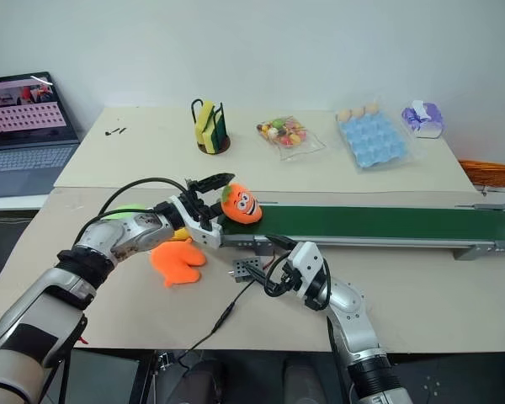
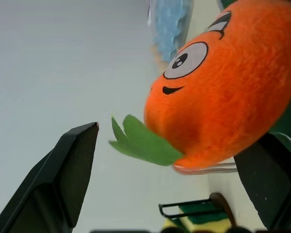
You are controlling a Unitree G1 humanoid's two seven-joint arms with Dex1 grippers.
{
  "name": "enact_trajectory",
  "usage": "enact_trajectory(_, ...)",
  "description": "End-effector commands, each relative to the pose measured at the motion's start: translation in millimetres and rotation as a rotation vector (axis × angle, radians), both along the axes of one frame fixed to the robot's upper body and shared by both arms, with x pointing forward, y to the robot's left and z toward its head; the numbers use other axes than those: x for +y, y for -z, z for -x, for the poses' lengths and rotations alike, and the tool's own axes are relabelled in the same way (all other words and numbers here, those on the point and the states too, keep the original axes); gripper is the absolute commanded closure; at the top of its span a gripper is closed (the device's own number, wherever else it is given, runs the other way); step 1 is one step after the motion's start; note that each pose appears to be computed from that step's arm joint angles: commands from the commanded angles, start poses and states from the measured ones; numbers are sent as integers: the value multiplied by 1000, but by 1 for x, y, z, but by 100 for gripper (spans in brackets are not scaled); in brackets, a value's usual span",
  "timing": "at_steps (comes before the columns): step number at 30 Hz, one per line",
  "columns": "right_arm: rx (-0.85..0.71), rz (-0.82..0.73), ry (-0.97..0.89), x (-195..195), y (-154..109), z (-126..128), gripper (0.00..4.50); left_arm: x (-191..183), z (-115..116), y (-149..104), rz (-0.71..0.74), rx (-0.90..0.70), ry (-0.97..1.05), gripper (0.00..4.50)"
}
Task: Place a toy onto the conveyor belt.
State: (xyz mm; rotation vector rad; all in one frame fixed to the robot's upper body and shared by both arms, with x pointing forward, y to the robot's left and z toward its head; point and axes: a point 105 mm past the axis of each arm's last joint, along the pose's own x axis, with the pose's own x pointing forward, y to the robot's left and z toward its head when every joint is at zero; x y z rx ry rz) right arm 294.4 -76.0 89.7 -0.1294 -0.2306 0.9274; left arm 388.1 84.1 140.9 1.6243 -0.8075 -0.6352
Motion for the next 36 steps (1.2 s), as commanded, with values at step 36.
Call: enact_trajectory(36, -50, -40, 24, -3, -14, -4, 0, 16, 19, -43, 555, 593, 62, 4)
